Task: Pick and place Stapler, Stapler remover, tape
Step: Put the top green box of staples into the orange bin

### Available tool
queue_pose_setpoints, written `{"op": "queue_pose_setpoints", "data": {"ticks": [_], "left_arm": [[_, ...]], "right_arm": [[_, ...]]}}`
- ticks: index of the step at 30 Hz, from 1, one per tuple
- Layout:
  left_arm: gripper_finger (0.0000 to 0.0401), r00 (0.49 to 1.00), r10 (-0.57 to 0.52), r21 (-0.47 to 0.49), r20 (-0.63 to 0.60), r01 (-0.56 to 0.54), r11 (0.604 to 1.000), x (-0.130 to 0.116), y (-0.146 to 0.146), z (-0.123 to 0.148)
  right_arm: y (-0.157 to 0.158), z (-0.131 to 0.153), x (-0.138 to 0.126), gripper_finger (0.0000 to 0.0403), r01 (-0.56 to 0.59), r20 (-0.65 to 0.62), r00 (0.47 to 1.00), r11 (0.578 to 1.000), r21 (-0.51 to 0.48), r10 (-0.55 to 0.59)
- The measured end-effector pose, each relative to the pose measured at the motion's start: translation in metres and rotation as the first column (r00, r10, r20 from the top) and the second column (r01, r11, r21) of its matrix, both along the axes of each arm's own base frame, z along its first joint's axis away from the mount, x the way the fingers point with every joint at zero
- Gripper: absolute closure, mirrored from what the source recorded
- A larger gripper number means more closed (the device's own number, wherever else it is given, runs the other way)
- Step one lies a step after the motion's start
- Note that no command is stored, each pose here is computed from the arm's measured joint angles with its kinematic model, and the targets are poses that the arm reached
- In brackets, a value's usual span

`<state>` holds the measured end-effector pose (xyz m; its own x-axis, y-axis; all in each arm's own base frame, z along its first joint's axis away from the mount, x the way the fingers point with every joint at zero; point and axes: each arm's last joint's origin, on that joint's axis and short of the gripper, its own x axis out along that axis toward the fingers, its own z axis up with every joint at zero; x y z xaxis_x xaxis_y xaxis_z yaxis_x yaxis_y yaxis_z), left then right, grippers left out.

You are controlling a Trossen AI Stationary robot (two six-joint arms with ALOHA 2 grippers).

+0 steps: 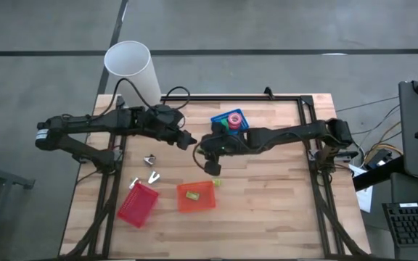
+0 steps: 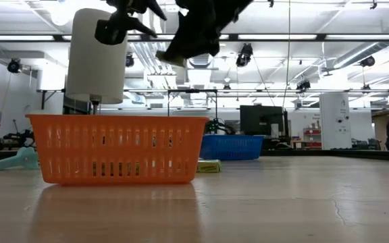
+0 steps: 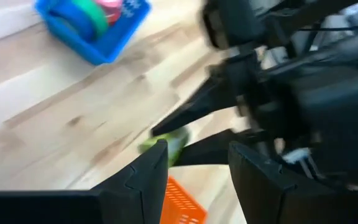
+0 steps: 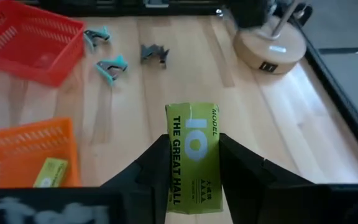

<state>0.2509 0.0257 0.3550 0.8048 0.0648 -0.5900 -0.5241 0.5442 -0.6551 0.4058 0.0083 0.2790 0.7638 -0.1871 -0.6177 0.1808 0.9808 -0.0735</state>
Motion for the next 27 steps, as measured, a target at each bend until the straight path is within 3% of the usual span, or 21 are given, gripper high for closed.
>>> {"op": "queue_pose_setpoints", "data": {"ticks": [6,19,27], "left_arm": [[0.0231,0.989,0.106,0.044,-0.102,-0.102,0.994,-0.015,0.002,-0.004],[0.0231,0.987,0.150,-0.006,0.053,-0.150,0.989,-0.010,0.003,0.010],[0.0231,0.990,0.141,-0.015,0.028,-0.141,0.990,-0.005,0.002,0.005]], "right_arm": [[-0.001,0.020,0.002,0.0295,0.001,0.035,0.999,0.999,-0.044,0.001],[-0.001,0.039,0.006,0.0295,-0.008,0.092,0.996,0.995,-0.098,0.017],[0.000,0.045,0.006,0.0292,-0.008,0.116,0.993,0.995,-0.099,0.019]]}}
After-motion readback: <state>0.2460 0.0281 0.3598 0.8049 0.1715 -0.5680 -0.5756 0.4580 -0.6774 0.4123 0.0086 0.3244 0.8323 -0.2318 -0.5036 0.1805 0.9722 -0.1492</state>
